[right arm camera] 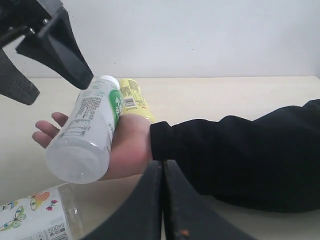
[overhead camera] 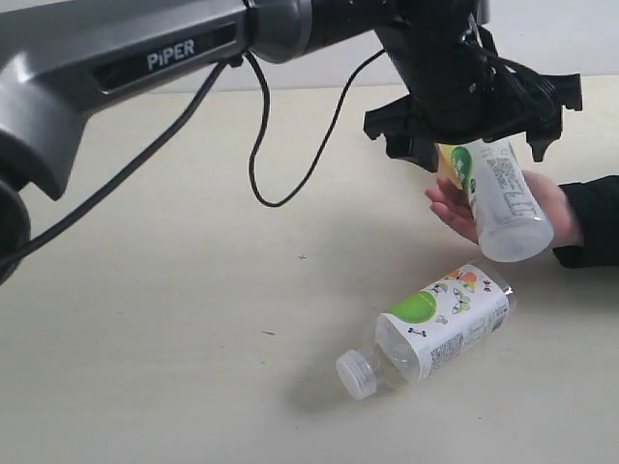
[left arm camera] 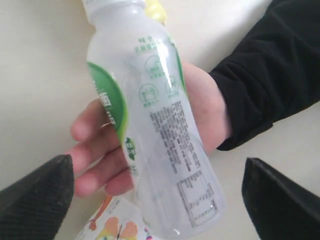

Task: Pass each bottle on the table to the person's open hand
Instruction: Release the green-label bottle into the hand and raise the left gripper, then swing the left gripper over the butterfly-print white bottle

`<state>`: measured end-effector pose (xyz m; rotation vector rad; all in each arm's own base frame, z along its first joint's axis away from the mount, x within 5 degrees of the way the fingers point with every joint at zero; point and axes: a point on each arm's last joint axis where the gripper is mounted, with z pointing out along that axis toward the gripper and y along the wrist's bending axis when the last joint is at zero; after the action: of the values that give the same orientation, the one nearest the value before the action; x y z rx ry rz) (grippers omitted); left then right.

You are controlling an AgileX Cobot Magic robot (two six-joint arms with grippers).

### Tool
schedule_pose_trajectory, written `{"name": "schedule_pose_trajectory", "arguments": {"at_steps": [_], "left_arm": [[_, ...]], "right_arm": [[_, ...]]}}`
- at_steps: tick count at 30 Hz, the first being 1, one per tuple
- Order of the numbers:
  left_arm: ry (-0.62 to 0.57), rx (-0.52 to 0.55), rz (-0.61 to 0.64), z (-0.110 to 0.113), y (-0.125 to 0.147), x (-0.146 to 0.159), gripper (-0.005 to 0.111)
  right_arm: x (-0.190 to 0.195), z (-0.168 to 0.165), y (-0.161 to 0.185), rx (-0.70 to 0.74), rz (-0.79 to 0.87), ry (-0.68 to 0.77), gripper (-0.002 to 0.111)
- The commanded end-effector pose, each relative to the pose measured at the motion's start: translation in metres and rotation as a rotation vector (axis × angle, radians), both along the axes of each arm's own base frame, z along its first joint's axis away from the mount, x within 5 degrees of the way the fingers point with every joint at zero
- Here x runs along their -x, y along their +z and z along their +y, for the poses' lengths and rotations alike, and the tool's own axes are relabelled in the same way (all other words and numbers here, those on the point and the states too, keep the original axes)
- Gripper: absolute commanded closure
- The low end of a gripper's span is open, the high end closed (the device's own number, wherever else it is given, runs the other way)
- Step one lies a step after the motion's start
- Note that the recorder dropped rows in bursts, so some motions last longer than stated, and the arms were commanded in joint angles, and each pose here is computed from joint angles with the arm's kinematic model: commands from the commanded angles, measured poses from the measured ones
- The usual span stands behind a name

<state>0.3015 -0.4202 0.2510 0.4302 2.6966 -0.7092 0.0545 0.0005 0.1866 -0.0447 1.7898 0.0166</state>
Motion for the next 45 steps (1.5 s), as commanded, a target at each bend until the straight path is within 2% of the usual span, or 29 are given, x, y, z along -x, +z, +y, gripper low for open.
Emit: {"name": "schedule_pose_trajectory", "arguments": {"at_steps": [1, 6, 10, 13, 18, 23, 33, 38, 45], "left_arm": [[-0.098, -0.051, -0.079, 0.016, 0.032, 0.005, 0.020], [-0.248, -0.239, -0.161, 0.039, 0.051, 0.013, 0.026], [-0.291, -0.293, -0.224, 0.046, 0.057, 0.012, 0.041], [-0.349, -0.322, -0.234, 0.055, 0.060, 0.019, 0.062], [-0.408, -0.420, -0.225, 0.077, 0.051, 0.028, 0.107], [-0.452, -0.512, -0.168, 0.111, 0.038, 0.043, 0.107], [-0.380, -0.380, -0.333, 0.178, 0.031, 0.074, 0.107], [-0.350, -0.260, -0.477, 0.191, 0.038, 0.088, 0.107], [-0.342, -0.237, -0.504, 0.199, 0.040, 0.096, 0.107]], "right_arm": [[0.000, 0.000, 0.000, 0.001, -0.010, -0.005, 0.108], [0.000, 0.000, 0.000, 0.001, -0.010, -0.005, 0.108], [0.000, 0.000, 0.000, 0.001, -0.010, -0.005, 0.108], [0.000, 0.000, 0.000, 0.001, -0.010, -0.005, 0.108], [0.000, 0.000, 0.000, 0.001, -0.010, -0.005, 0.108], [0.000, 0.000, 0.000, 0.001, -0.010, -0.005, 0.108], [0.000, 0.000, 0.000, 0.001, -0.010, -0.005, 0.108], [0.000, 0.000, 0.000, 0.001, -0.010, -0.005, 0.108], [0.000, 0.000, 0.000, 0.001, -0.010, -0.005, 0.108]]}}
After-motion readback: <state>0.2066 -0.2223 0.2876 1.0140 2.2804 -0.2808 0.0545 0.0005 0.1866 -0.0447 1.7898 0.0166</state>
